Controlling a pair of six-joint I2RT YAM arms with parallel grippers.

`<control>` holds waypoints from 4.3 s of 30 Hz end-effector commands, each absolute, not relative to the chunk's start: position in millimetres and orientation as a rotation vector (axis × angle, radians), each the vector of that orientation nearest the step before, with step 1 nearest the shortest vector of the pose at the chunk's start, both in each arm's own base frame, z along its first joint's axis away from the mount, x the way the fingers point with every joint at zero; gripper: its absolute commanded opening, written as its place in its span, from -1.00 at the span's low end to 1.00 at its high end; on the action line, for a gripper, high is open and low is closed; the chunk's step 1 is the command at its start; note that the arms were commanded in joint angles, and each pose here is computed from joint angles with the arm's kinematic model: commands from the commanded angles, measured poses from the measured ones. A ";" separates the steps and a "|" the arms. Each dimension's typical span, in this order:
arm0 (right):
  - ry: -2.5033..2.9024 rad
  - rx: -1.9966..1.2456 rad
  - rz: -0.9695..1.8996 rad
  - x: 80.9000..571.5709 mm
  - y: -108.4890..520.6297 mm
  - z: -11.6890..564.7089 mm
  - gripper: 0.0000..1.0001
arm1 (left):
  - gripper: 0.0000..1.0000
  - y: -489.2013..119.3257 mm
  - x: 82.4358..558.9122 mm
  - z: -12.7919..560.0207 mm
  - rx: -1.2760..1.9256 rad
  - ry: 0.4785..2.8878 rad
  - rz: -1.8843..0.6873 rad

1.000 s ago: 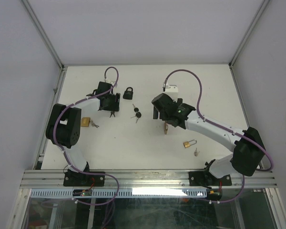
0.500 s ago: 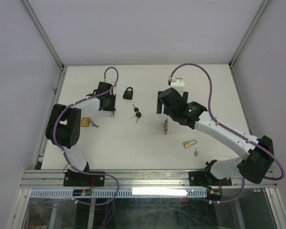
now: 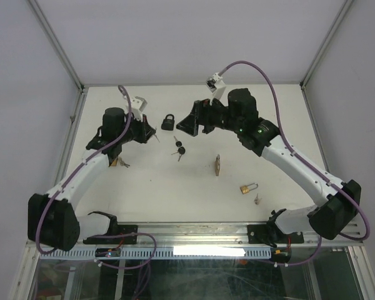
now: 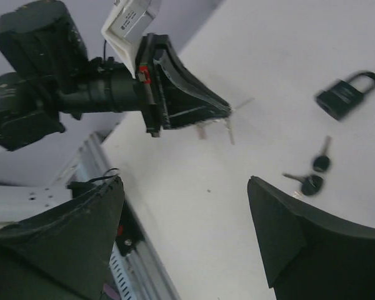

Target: Unlock with the key

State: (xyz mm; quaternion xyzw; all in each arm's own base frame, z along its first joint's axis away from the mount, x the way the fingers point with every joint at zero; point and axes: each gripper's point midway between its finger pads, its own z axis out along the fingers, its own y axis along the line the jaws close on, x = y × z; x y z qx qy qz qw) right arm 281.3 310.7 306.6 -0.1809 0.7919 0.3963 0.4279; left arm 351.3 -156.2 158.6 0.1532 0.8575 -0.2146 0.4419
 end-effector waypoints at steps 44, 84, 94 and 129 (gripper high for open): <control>1.589 -0.333 1.482 292.8 334.2 440.0 -1.00 | 0.28 -247.5 211.0 369.3 1.022 1.095 -0.949; 1.349 -1.148 1.428 181.4 303.4 458.7 -1.00 | -0.02 -326.4 188.8 417.7 1.101 0.909 -1.323; 1.358 -1.154 1.408 182.8 302.8 449.6 -1.00 | -0.17 -328.5 186.8 418.3 1.075 0.922 -1.333; 1.374 -1.134 1.430 193.8 309.8 431.9 -0.39 | -1.00 -324.6 203.9 430.8 0.824 1.014 -1.381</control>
